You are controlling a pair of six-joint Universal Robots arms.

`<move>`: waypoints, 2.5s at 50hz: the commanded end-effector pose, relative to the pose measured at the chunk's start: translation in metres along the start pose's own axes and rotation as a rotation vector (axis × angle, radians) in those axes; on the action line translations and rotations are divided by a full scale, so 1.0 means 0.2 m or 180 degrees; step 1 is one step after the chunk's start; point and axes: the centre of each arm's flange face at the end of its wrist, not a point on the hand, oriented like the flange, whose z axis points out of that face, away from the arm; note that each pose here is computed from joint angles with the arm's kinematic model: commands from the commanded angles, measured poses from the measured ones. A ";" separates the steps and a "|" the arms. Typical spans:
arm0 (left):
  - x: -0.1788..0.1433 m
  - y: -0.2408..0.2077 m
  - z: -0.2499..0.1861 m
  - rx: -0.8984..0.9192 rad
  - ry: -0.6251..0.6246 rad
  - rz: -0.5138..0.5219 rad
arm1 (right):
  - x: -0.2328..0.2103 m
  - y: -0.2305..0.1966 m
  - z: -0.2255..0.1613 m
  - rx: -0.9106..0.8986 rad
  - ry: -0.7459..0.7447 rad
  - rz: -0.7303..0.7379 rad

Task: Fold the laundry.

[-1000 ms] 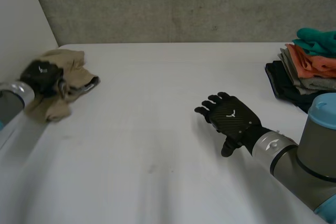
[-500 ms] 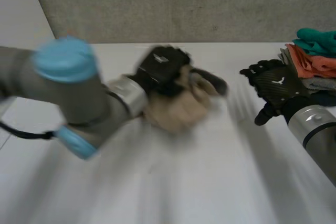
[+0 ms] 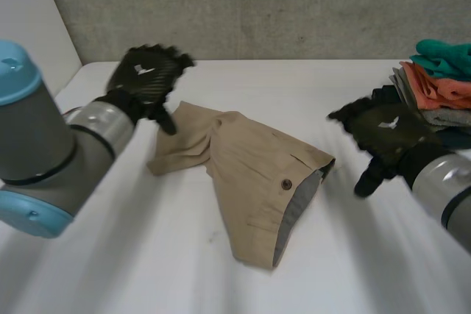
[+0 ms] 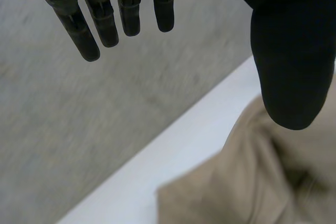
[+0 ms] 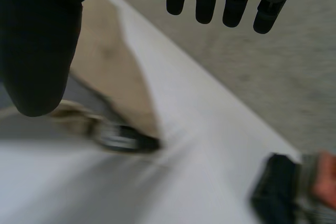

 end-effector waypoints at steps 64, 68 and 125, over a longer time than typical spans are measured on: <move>-0.11 0.28 0.35 -0.0264 -0.0314 0.0409 | 0.11 0.07 0.88 0.0474 0.0475 -0.0051; -0.14 0.34 0.51 -0.0179 -0.0490 0.0578 | 0.12 0.03 0.84 0.0526 0.0505 -0.0038; 1.06 0.36 -0.13 -0.0120 0.0876 -0.0134 | 0.29 0.36 0.76 -0.0014 -0.0244 -0.0001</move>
